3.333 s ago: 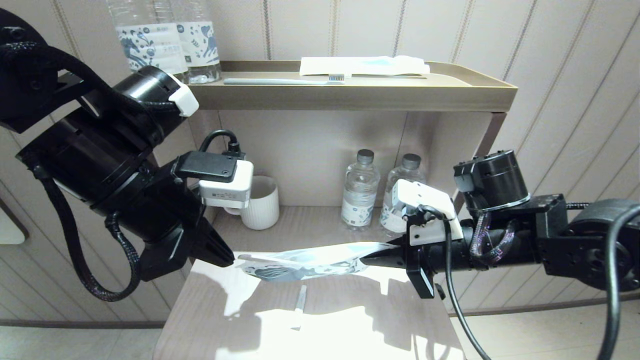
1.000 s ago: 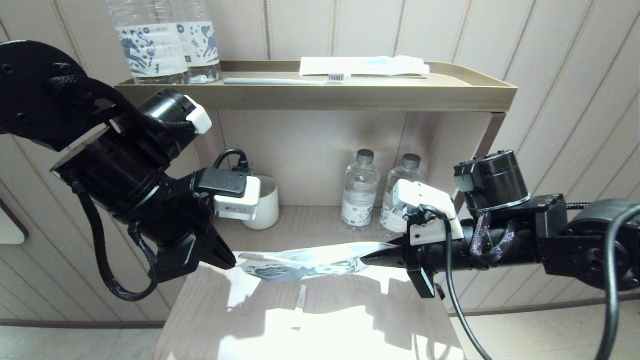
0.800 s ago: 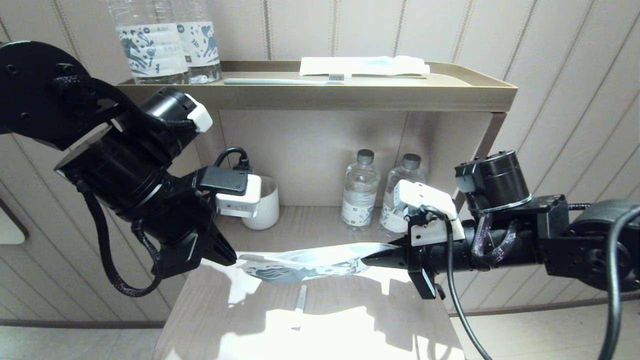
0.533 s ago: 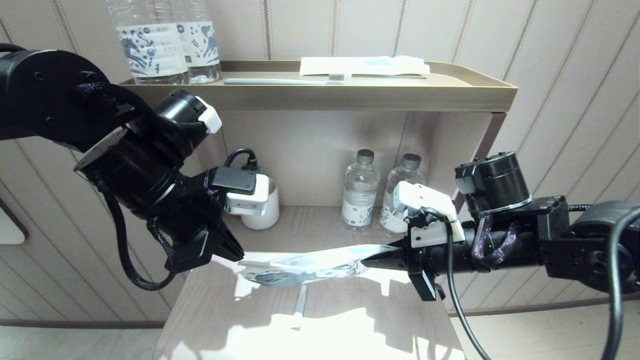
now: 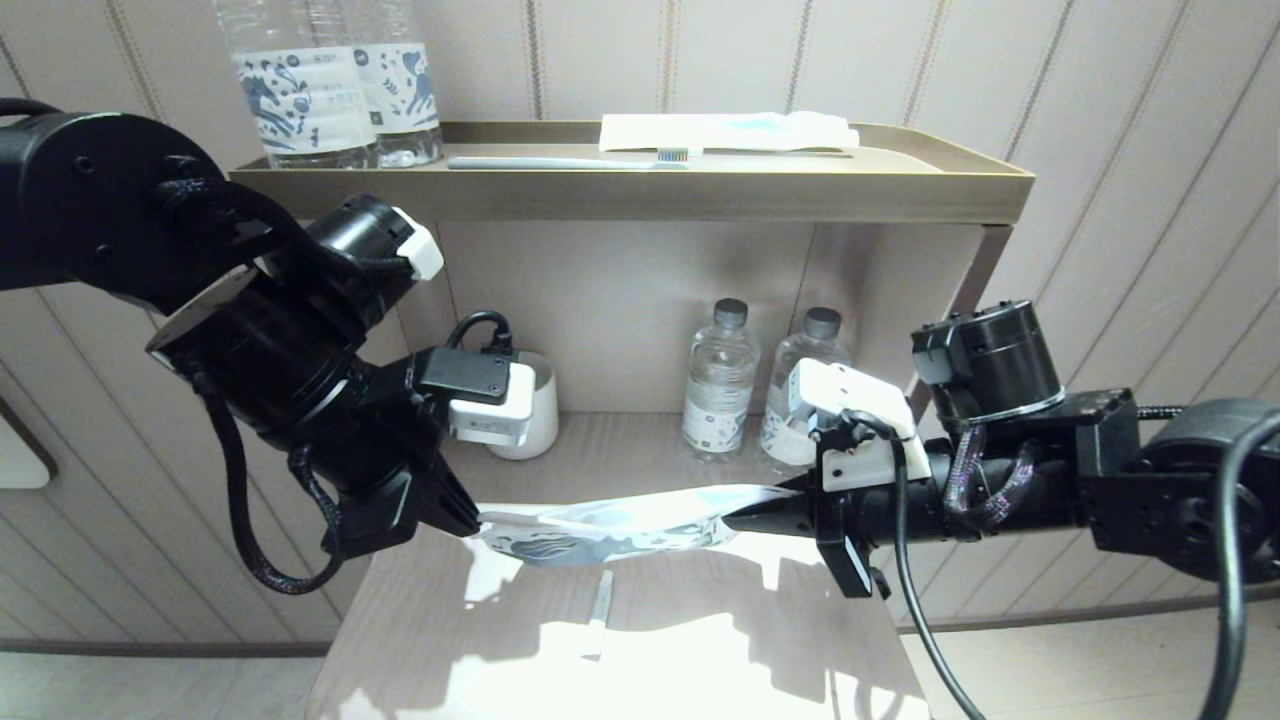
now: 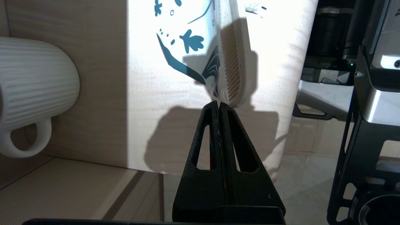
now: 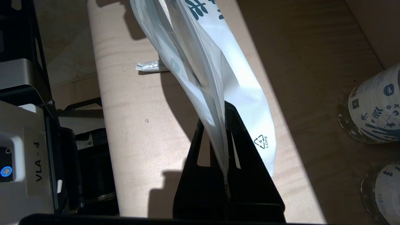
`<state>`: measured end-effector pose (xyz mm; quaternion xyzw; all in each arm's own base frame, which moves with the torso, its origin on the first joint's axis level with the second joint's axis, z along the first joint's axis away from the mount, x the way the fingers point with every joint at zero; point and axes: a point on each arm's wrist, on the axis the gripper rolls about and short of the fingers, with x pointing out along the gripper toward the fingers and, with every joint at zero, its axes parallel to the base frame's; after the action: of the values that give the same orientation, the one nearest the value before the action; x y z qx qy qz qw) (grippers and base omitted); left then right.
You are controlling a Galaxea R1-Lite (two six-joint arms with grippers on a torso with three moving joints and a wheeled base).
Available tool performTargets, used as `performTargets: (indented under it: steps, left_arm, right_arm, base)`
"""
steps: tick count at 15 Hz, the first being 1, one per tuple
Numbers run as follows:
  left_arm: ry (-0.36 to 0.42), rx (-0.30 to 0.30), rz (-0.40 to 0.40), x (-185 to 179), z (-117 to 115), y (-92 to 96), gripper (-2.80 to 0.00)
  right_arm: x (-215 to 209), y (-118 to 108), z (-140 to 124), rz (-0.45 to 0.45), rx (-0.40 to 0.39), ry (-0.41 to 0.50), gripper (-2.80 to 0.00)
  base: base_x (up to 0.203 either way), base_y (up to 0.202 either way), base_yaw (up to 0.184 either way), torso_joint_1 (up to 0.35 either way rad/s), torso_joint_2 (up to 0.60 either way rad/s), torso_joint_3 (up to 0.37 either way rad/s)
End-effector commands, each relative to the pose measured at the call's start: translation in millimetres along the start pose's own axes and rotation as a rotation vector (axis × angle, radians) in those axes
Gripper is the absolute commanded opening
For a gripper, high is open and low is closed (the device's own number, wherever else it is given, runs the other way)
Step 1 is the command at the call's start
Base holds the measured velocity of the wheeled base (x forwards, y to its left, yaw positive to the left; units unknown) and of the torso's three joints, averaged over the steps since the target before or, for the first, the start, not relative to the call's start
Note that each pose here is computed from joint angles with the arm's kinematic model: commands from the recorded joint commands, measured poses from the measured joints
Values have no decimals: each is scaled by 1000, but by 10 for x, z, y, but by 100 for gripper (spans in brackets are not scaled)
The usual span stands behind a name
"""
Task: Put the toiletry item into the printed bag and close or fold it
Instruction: Hand it to the other hand
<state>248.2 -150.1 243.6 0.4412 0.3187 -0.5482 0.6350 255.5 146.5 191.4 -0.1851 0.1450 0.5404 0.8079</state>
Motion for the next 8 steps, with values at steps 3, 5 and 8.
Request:
performTargets:
  steps: [3,5,8]
  left_arm:
    - [-3,8,0,6,2,1,-280]
    - [-1,11,-7,36,12,6,-280]
    - [-1,22,-17,78,49,11,-280]
  right_arm:
    - [22,-11,-18,5,2,4,-280]
    - [41,-11,-31,8,4,7,-280]
    - [92,-19,-48,18,8,14,-280]
  base:
    - [0,0,0,0,0,0]
    - [0,0,0,0,0,0]
    - [0,0,0,0,0,0]
